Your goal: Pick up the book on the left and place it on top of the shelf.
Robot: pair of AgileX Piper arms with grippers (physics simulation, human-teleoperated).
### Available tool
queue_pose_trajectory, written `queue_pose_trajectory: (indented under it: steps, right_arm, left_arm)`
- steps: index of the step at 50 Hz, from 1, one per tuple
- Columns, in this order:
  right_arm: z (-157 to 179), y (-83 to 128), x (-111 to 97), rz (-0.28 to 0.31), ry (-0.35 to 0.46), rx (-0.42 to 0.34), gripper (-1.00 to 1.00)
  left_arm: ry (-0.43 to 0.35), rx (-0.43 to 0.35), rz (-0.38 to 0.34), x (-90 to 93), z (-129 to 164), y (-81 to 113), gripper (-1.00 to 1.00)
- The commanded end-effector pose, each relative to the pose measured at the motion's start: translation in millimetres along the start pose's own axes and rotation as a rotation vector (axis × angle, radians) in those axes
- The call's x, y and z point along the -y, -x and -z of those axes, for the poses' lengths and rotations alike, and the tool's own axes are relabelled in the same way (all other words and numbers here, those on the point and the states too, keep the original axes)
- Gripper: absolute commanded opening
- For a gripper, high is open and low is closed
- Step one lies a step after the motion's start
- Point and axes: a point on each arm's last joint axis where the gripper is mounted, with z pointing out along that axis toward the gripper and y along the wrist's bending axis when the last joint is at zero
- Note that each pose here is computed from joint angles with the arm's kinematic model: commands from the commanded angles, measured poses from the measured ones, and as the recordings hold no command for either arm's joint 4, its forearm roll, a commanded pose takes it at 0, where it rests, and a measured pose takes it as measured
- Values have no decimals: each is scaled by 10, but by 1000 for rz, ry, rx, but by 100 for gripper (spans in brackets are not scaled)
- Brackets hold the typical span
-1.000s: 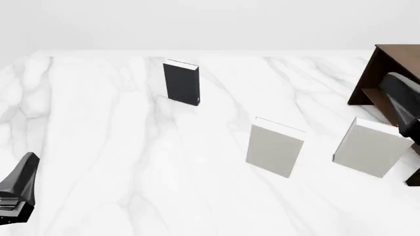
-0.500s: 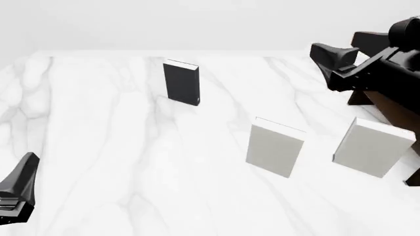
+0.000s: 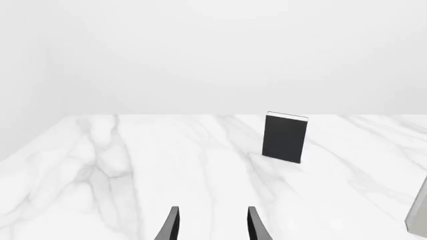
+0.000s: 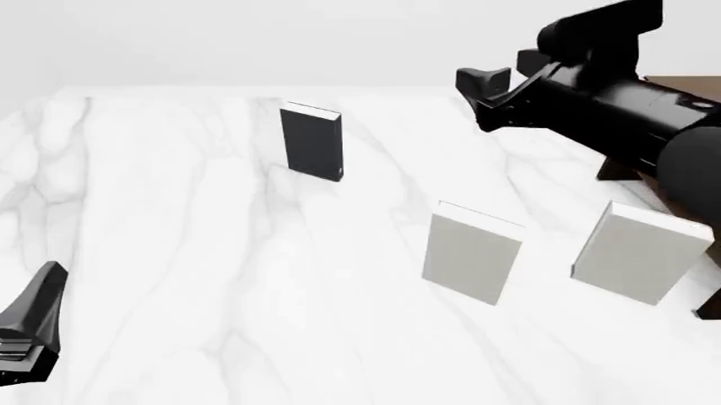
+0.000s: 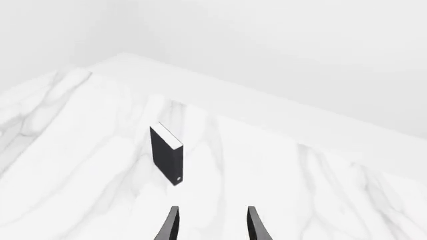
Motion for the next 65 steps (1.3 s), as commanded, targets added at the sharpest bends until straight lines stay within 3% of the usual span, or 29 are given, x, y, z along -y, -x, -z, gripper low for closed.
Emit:
queue_pose_trajectory:
  steps: [1,9,46,47,65]
  right_arm:
    - [-329,-38,-17,-1,6,-23,100]
    - [-500,-9,8,9,0,-33,100]
    - [-1474,-142,-373,10,92,-77,100]
    - [-1857,-257,-420,1,93,-91,100]
    - [-2068,-413,-452,-1,95,-104,100]
  left_arm:
    - [0,0,0,0,0,0,100]
    - [0,0,0,0,0,0,100]
    - [0,0,0,0,0,0,100]
    - [0,0,0,0,0,0,100]
    - [0,0,0,0,0,0,100]
